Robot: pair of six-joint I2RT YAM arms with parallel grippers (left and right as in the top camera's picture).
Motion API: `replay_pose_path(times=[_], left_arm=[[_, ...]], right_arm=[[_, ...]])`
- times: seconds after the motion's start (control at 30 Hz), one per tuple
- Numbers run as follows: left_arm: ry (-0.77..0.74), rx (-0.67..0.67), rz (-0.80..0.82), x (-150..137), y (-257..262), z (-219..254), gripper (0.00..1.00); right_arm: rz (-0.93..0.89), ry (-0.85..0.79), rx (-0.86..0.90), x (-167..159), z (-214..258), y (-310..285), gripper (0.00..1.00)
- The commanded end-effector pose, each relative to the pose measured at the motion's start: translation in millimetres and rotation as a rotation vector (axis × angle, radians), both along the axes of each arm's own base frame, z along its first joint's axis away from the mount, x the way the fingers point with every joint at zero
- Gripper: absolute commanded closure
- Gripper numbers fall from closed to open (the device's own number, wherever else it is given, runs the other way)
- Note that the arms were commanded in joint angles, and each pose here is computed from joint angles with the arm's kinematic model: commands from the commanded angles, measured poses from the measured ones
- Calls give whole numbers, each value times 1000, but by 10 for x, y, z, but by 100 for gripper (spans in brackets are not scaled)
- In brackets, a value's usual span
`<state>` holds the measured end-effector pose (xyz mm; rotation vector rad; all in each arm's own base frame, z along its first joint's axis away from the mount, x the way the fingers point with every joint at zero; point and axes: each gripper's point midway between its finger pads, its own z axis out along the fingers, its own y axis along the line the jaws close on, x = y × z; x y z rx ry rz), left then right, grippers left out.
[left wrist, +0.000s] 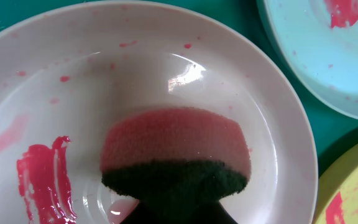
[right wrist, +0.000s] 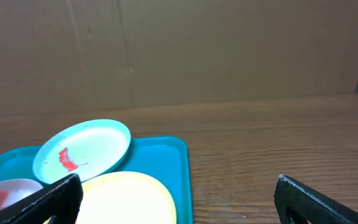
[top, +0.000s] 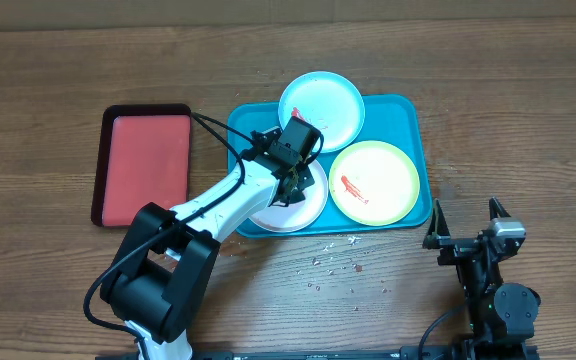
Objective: Clean dirty plates on tray and stack at the side
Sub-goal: 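Reach the right gripper to the white plate rim and grasp it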
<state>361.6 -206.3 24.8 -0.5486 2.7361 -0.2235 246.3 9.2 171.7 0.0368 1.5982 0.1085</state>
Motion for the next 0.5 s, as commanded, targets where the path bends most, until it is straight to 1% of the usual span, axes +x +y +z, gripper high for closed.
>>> replay_pose_path(times=[0.0,0.03,0.1,0.2,0.23,0.3,0.33,0.4,0.47], left_arm=[[-3,26,6,2,41,-29,94],[-3,28,3,0,43,-30,96],[-3,33,-10,-1,43,-31,96],[-4,38,-20,0,44,-30,96],[-5,37,-20,2,45,-30,95],[-5,37,-20,2,45,-30,91],[-5,37,-20,2,45,-30,87],[-5,38,-20,2,48,-30,84],[-3,40,-19,-2,52,-32,82]], right_arm=[[-33,-2,-5,4,-22,-53,0],[-33,-2,-5,4,-22,-53,0],[-27,-31,-1,5,49,-41,0],[83,-89,67,-14,206,144,0],[108,-141,85,-33,339,183,0],[201,-226,144,-101,572,321,0],[265,-290,141,-169,733,416,0],[335,-424,111,-320,1036,514,0],[335,-524,85,-438,1291,506,0]])
